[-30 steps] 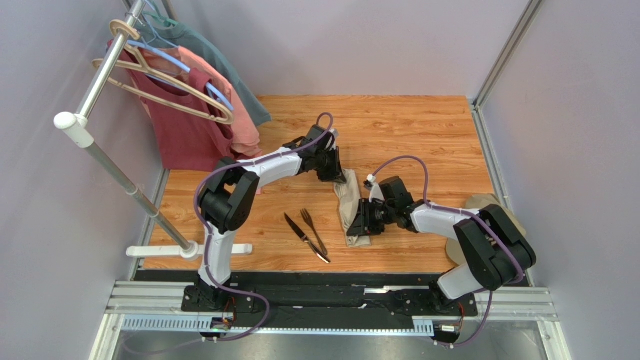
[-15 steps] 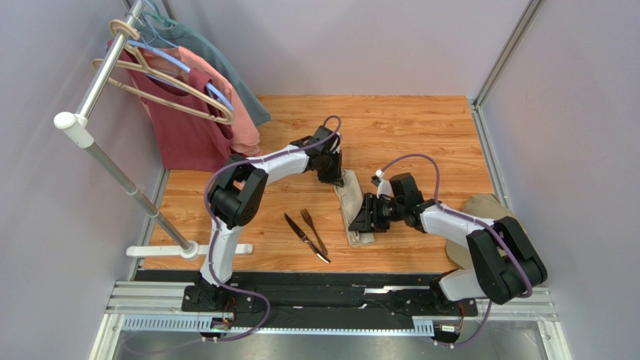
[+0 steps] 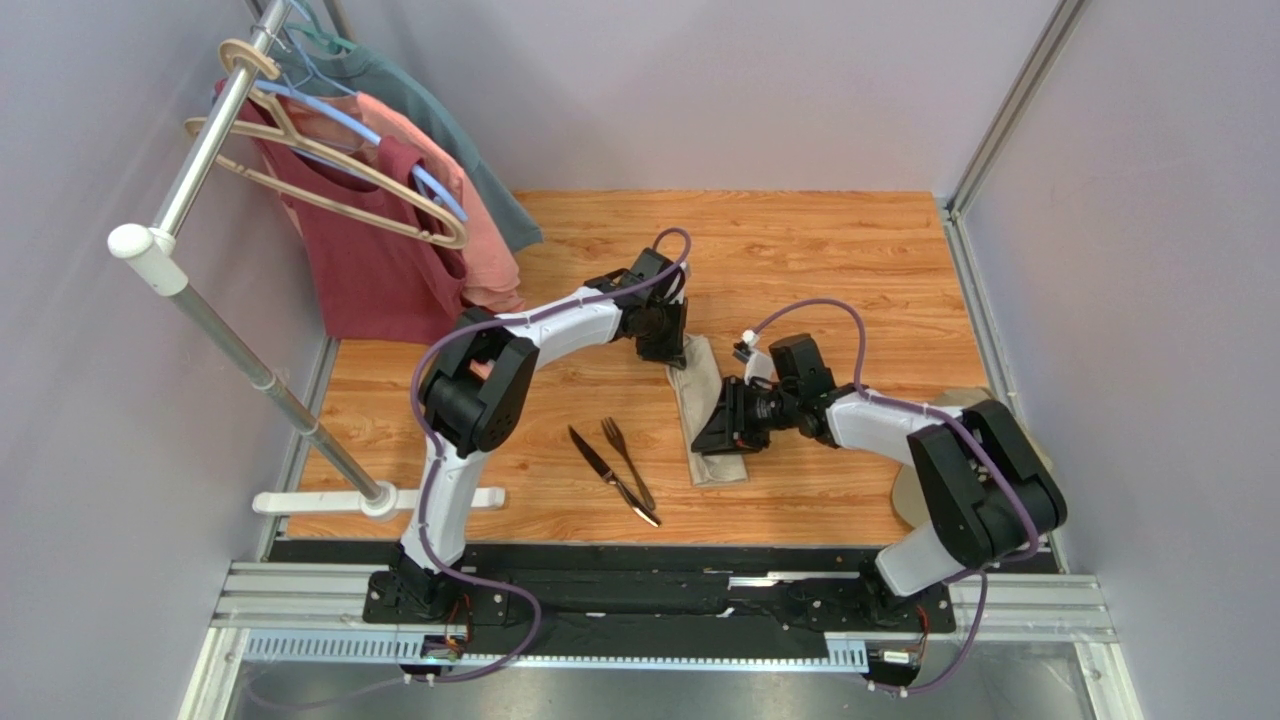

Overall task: Fold the napkin into a case and place the utensils inside
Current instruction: Smooth out the smaller rectangle-folded napkin at the center of the board.

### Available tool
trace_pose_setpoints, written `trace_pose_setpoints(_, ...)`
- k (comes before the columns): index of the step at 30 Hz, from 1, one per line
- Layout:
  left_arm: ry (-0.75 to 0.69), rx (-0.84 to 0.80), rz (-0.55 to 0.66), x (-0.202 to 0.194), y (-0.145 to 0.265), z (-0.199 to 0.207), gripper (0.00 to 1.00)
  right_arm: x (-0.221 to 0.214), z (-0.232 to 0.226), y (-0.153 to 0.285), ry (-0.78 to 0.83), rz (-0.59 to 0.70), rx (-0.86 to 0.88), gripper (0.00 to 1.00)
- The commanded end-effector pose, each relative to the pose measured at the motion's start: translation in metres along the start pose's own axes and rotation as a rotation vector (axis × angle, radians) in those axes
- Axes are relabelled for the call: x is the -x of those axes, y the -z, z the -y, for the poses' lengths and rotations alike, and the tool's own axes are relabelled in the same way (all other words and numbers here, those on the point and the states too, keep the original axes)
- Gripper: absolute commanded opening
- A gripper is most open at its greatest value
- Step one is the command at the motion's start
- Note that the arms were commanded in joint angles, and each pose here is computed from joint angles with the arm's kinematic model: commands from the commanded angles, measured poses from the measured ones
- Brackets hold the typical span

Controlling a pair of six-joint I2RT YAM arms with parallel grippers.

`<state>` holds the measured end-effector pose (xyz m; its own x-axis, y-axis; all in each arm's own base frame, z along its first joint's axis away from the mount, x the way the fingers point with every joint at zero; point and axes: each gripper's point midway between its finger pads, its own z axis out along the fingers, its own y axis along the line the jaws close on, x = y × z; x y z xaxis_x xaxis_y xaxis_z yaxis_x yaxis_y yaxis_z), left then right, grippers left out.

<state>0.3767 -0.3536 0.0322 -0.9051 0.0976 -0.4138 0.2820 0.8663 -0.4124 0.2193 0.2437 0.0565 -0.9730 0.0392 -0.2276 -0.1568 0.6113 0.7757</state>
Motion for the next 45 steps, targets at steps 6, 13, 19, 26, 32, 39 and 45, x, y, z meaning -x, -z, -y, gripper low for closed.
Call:
trace_pose_setpoints(6, 0.005, 0.122, 0.030, 0.009, -0.008, -0.021, 0.00, -0.022, 0.032, -0.027, -0.093, -0.021, 0.028, 0.27)
trace_pose_setpoints(13, -0.033, 0.143, 0.076, 0.026, -0.003, -0.021, 0.00, -0.034, 0.043, -0.026, -0.104, -0.025, 0.003, 0.25)
trace_pose_setpoints(19, -0.137, 0.073, 0.147, 0.043, 0.034, 0.011, 0.02, -0.016, 0.034, -0.023, -0.071, -0.008, -0.011, 0.25)
trace_pose_setpoints(26, -0.180, -0.044, 0.200, 0.049, 0.080, 0.044, 0.29, 0.003, 0.011, -0.015, -0.043, 0.023, 0.019, 0.35)
trace_pose_setpoints(32, -0.169, 0.001, 0.258, 0.059, 0.096, 0.039, 0.35, 0.039, -0.007, -0.007, -0.037, 0.093, 0.007, 0.39)
trace_pose_setpoints(39, -0.213, 0.108, 0.207, 0.061, 0.067, 0.017, 0.24, 0.089, -0.008, -0.004, -0.053, 0.179, -0.063, 0.31)
trace_pose_setpoints(45, -0.215, 0.178, 0.190, 0.058, 0.051, 0.003, 0.30, 0.123, 0.008, -0.015, -0.055, 0.244, -0.123, 0.02)
